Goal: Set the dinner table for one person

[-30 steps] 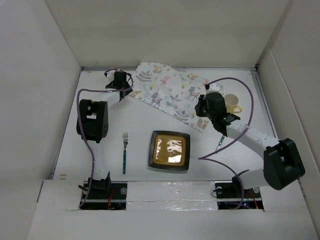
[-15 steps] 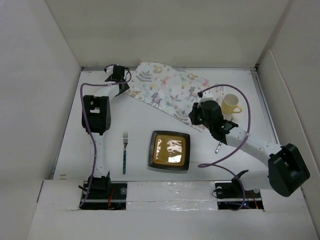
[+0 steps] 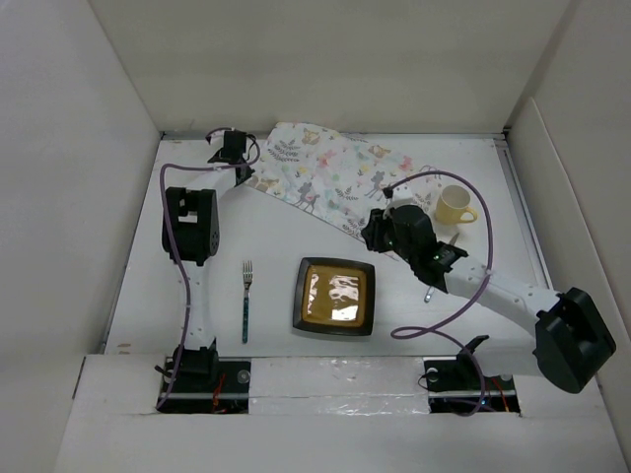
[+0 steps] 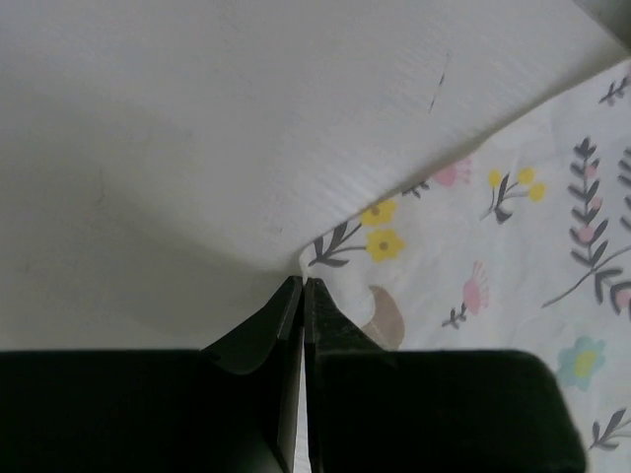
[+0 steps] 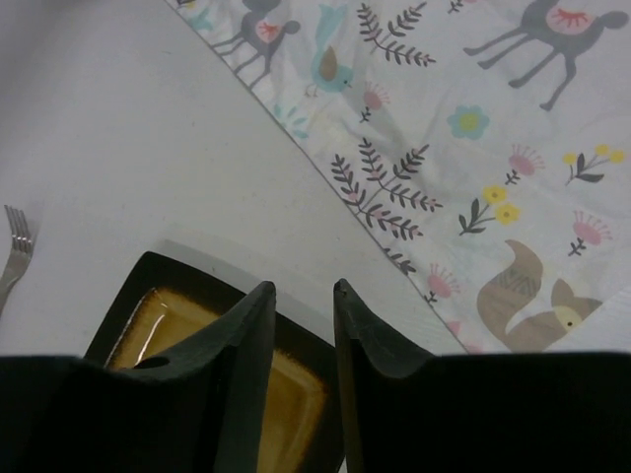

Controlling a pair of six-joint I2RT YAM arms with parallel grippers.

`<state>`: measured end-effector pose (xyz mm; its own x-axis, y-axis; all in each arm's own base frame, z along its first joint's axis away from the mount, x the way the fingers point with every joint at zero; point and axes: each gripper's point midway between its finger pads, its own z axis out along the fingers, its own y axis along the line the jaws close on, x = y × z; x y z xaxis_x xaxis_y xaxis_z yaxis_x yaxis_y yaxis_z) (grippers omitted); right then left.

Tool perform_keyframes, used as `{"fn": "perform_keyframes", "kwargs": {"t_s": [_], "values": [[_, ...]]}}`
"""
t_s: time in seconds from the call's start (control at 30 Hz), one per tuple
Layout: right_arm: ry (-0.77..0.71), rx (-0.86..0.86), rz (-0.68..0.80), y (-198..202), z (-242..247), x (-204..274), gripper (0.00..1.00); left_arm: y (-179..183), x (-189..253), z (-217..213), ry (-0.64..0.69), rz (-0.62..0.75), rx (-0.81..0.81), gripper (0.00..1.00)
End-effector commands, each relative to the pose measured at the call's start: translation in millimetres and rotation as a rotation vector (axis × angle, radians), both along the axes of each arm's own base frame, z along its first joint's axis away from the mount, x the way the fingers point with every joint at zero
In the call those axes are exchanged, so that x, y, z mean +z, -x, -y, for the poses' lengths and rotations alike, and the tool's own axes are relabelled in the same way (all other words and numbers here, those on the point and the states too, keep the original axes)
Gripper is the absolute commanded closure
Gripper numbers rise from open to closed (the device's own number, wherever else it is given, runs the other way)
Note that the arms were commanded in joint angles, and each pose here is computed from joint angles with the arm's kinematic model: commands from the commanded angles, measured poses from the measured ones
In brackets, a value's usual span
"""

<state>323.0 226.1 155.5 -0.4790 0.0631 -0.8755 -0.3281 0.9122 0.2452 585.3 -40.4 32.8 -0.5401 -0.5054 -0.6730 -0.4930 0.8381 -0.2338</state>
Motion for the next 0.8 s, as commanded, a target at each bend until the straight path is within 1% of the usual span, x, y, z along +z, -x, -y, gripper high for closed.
{"fn": "perform_keyframes", "kwargs": {"t_s": [0.0, 0.03, 0.07, 0.1, 0.13, 0.17, 0.2, 0.23, 0.27, 0.3, 0.33, 0.4, 0.47, 0.5, 0.57, 0.6, 0.77], "values": [[0.008, -0.076, 0.033, -4.1, 12.4, 0.0, 0.59, 24.5, 29.8, -7.0, -0.007, 0.032, 0.022, 1.00], [0.022, -0.093, 0.015, -3.2, 16.0, -7.9, 0.53, 26.1, 40.3, -7.6, -0.001, 0.079, 0.027, 1.00], [0.038, -0.121, 0.003, -2.7, 22.1, -14.9, 0.52, 52.0, 17.0, -9.8, -0.001, 0.025, 0.028, 1.00], [0.053, -0.132, -0.019, 0.9, 26.1, -27.0, 0.52, 58.2, 43.4, -11.3, 0.007, 0.083, 0.038, 1.00], [0.059, -0.156, -0.038, -0.5, 32.3, -35.1, 0.50, 63.8, 51.1, -12.8, 0.013, 0.119, 0.048, 1.00], [0.060, -0.164, -0.051, -0.3, 35.5, -40.5, 0.50, 89.8, 29.0, -15.3, 0.010, 0.067, 0.050, 1.00], [0.059, -0.174, -0.060, -0.6, 38.9, -43.6, 0.50, 96.9, 45.0, -17.2, 0.015, 0.104, 0.060, 1.00], [0.056, -0.189, -0.067, -2.4, 44.9, -45.8, 0.50, 106.1, 44.5, -20.0, 0.013, 0.102, 0.076, 1.00], [0.045, -0.189, -0.075, -1.4, 47.7, -44.1, 0.50, 134.0, 32.0, -20.9, 0.031, 0.076, 0.085, 1.00], [0.033, -0.199, -0.061, -1.6, 52.3, -37.8, 0.50, 149.2, 26.9, -24.8, 0.022, 0.060, 0.099, 1.00], [0.033, -0.199, -0.061, -1.6, 52.4, -37.7, 0.50, 149.6, 26.7, -24.7, 0.026, 0.060, 0.103, 1.00], [0.005, -0.210, -0.044, 2.5, 57.9, -30.8, 0.50, 172.2, 10.7, -31.2, 0.007, 0.013, 0.127, 1.00], [-0.020, -0.216, -0.031, 4.7, 61.6, -25.2, 0.50, 181.3, 16.4, -32.5, 0.013, 0.028, 0.136, 1.00], [-0.021, -0.228, -0.033, 6.1, 66.8, -26.4, 0.50, 191.9, 10.2, -34.4, 0.008, 0.013, 0.141, 1.00], [-0.049, -0.250, -0.005, 7.6, 73.6, -16.2, 0.51, 198.8, 17.5, -35.0, 0.017, 0.032, 0.146, 1.00], [-0.048, -0.255, -0.006, 10.0, 75.9, -18.3, 0.51, 206.1, 13.2, -36.3, 0.012, 0.021, 0.149, 1.00], [-0.086, -0.268, 0.013, 12.5, 82.5, -9.7, 0.52, 221.8, 22.7, -42.8, 0.000, 0.033, 0.176, 1.00]]}}
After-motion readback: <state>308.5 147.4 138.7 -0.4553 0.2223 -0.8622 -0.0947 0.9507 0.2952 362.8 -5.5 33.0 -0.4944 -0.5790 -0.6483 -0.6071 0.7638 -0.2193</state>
